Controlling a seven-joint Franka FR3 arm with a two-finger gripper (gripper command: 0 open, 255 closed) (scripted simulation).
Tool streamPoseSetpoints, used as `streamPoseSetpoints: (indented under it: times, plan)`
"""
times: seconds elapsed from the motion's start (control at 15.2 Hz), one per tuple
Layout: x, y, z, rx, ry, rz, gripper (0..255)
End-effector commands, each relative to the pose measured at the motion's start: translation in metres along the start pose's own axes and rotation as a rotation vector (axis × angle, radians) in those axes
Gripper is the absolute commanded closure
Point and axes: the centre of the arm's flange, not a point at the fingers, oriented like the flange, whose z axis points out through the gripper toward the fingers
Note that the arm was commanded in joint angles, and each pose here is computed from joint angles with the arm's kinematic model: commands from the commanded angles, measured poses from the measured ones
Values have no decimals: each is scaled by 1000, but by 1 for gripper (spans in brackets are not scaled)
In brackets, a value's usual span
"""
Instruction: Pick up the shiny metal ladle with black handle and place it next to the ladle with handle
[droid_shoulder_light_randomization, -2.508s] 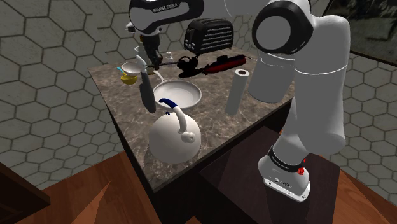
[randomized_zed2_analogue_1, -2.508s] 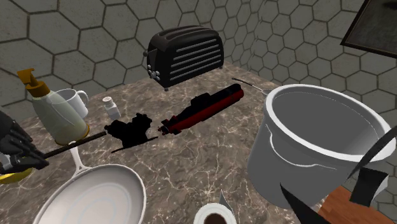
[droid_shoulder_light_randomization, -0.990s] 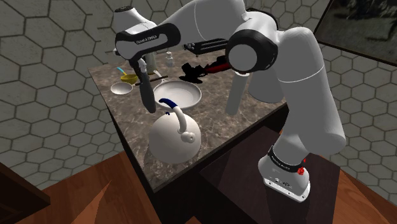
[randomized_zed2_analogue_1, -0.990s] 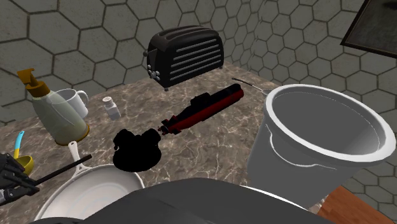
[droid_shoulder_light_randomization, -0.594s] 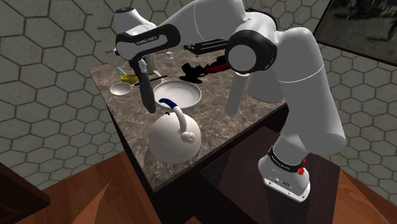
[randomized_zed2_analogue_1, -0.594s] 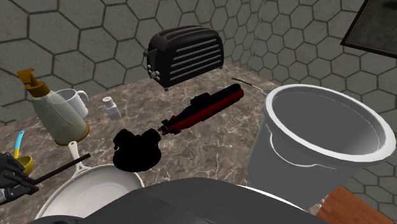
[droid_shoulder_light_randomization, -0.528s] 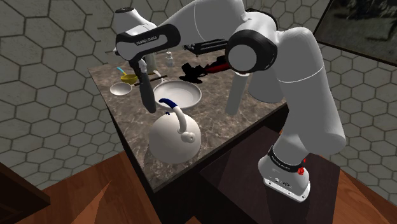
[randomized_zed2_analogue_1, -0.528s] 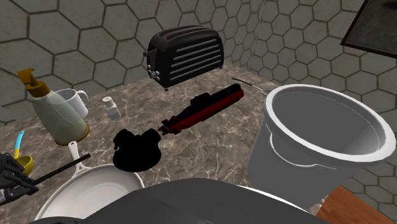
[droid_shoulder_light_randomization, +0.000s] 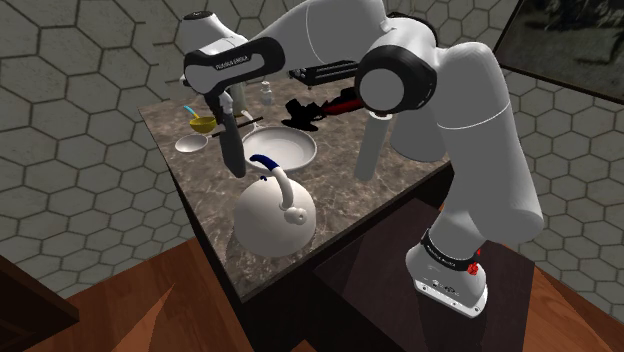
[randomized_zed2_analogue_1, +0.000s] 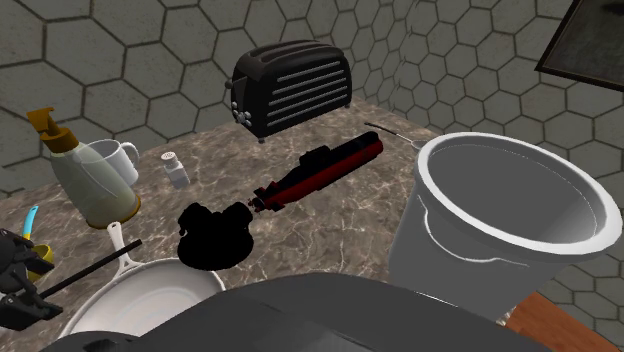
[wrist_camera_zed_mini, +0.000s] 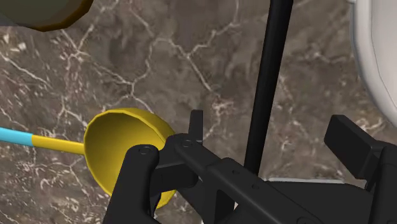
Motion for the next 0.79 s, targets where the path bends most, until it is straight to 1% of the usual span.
streamPoseSetpoints:
  times: [0.0,0.26,0.73]
  plan:
    - [7,-4,16,18,-13,-4,0]
    - [8,-3,-34,18,-13,-4,0]
    - [8,-3,-34,18,-13,-4,0]
